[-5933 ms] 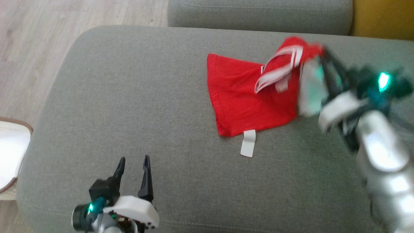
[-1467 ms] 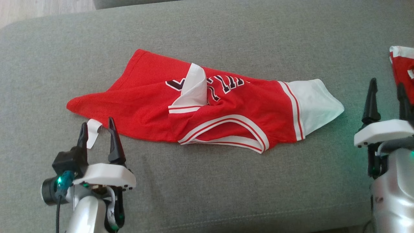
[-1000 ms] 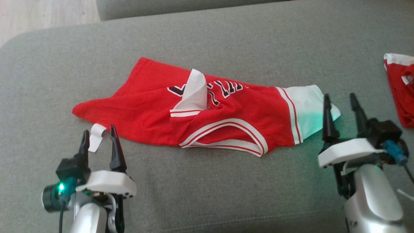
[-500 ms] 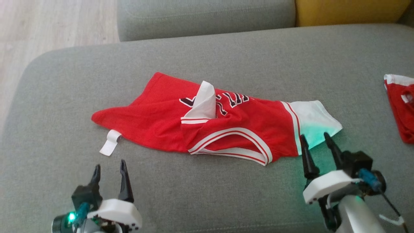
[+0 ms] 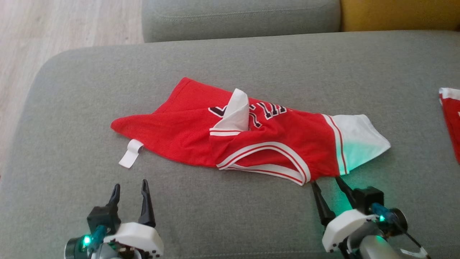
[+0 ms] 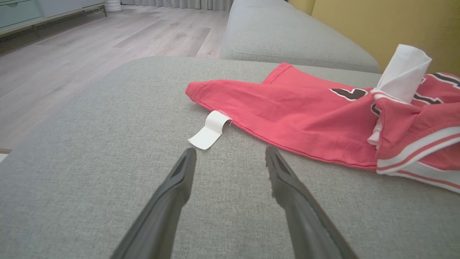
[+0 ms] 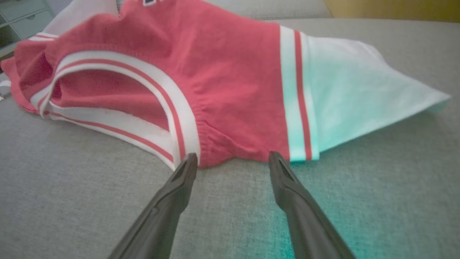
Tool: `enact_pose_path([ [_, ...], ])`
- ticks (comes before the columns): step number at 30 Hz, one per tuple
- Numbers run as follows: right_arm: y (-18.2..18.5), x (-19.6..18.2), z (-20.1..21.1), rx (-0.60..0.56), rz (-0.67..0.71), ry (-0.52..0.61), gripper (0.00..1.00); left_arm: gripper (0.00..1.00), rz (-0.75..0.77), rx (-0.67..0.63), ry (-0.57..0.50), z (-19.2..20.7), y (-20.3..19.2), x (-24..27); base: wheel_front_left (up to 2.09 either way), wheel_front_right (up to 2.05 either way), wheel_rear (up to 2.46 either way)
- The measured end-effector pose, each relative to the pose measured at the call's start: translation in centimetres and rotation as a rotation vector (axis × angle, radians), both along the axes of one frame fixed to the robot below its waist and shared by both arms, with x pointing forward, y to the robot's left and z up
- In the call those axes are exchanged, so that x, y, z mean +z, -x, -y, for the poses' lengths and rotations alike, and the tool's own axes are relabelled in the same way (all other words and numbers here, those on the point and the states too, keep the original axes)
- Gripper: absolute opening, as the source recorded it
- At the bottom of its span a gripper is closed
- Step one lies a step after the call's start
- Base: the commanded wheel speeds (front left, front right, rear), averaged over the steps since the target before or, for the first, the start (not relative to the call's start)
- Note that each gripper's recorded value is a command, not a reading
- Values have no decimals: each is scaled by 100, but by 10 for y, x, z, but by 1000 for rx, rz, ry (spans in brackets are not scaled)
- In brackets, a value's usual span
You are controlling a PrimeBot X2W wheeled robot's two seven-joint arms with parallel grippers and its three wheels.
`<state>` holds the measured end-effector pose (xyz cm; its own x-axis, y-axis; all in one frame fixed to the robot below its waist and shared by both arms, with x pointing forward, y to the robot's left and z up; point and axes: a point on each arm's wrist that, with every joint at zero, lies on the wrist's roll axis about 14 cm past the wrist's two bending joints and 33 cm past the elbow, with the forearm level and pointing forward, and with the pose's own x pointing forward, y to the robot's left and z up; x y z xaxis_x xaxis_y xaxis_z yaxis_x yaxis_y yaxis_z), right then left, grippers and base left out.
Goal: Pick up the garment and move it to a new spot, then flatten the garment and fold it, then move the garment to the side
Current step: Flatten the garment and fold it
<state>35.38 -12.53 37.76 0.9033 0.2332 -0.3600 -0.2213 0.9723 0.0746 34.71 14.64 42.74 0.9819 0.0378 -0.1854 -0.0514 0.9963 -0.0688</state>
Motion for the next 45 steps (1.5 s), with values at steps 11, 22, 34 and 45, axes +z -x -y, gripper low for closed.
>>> enact_pose_path([
  [11,-14,-12,29,-120,-53,-17,100,100,-3,25,2,-9,1,-1,0,0,0],
  [22,-22,-14,32,-144,-62,-33,0,100,1,26,5,-9,-1,0,0,0,0],
  [34,-96,36,66,-104,104,125,0,100,4,27,11,-9,-10,1,0,0,0],
  [45,-222,136,86,6,324,438,100,100,13,39,20,-12,-16,5,0,0,0],
])
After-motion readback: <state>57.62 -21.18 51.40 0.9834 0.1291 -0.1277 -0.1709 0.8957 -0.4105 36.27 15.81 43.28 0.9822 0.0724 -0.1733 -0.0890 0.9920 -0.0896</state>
